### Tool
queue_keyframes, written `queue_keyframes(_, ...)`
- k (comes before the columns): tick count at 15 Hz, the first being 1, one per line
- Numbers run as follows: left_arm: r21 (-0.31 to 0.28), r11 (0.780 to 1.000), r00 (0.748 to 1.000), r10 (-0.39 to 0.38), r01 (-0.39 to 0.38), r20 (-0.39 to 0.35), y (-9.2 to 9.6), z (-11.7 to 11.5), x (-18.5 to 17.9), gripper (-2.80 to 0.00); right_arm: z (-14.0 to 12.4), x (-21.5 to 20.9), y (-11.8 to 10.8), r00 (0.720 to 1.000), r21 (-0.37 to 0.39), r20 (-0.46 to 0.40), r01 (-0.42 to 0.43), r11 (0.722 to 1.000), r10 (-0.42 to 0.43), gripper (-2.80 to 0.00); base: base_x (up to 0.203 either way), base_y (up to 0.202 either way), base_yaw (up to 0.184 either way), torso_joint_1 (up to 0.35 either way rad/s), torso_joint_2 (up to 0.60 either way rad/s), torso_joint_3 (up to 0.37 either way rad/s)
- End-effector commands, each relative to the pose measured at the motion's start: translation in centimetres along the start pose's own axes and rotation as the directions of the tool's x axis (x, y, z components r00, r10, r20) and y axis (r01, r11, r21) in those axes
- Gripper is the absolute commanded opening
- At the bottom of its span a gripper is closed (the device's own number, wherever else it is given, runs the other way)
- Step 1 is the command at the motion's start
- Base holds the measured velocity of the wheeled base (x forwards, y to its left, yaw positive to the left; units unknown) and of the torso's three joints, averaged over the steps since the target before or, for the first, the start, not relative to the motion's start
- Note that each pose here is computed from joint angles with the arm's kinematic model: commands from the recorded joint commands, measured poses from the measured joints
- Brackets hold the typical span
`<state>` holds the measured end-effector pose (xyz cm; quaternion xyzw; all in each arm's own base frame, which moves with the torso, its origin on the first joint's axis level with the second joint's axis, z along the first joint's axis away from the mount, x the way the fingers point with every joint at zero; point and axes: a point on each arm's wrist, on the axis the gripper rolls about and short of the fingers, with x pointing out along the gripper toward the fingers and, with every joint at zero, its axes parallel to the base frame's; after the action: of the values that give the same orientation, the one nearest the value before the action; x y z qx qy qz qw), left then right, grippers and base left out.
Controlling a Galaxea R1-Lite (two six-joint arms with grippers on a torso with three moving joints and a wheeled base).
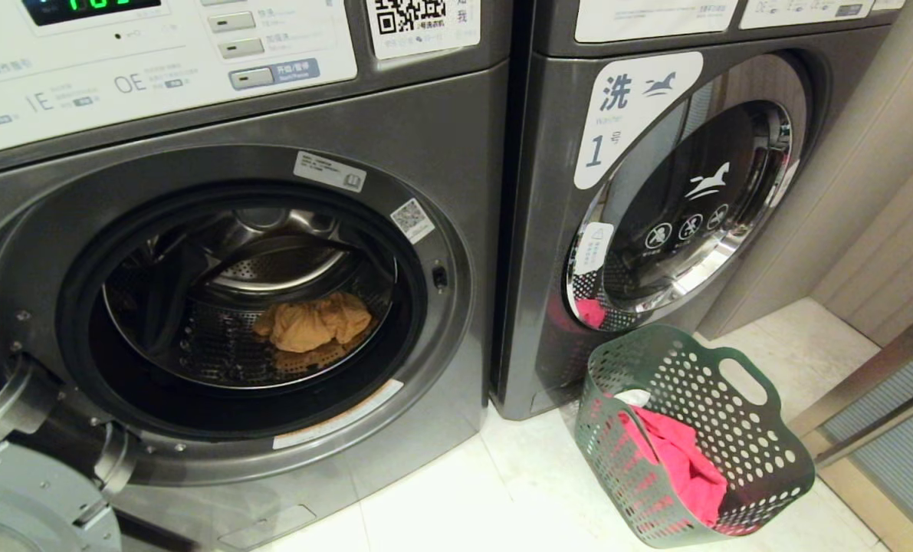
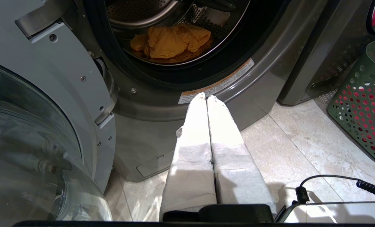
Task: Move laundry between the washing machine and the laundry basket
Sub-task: Pick a cloth and place it into the basket
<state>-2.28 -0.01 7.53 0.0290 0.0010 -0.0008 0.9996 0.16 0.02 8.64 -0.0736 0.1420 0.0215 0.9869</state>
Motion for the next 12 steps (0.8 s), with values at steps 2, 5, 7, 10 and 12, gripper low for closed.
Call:
queue_keyframes(2, 0.0, 1.0, 1.0, 0.0, 0.0, 0.001, 0.0, 0.0, 0.0, -2.8, -1.2, -1.2, 0.3, 0.987, 0.012, 0.156, 0.028, 1.0, -0.03, -2.8, 0.0, 0.0, 0.0, 0.0, 0.0, 0.0)
queue_keyframes(5, 0.0, 1.0, 1.0, 0.0, 0.0, 0.001, 0.0, 0.0, 0.0, -2.8, -1.8, -2.1, 0.4, 0.958, 0.04, 0.282, 0.035, 0.999, -0.045, -2.8, 0.0, 0.0, 0.0, 0.0, 0.0, 0.0)
queue_keyframes(7, 0.0, 1.0, 1.0, 0.0, 0.0, 0.001, 0.0, 0.0, 0.0, -2.8, -1.8, -2.0, 0.4, 0.961, 0.107, 0.272, 0.031, 0.994, -0.059, -2.8, 0.0, 0.0, 0.0, 0.0, 0.0, 0.0)
queue_keyframes(10, 0.0, 1.0, 1.0, 0.0, 0.0, 0.001, 0.0, 0.0, 0.0, -2.8, -1.8, -2.0, 0.3, 0.96, 0.111, 0.27, 0.04, 0.993, -0.069, -2.8, 0.0, 0.0, 0.0, 0.0, 0.0, 0.0)
queue_keyframes(12, 0.0, 1.0, 1.0, 0.0, 0.0, 0.001, 0.0, 0.0, 0.0, -2.8, -1.8, -2.0, 0.3, 0.96, 0.106, 0.27, 0.04, 0.994, -0.068, -2.8, 0.0, 0.0, 0.0, 0.0, 0.0, 0.0)
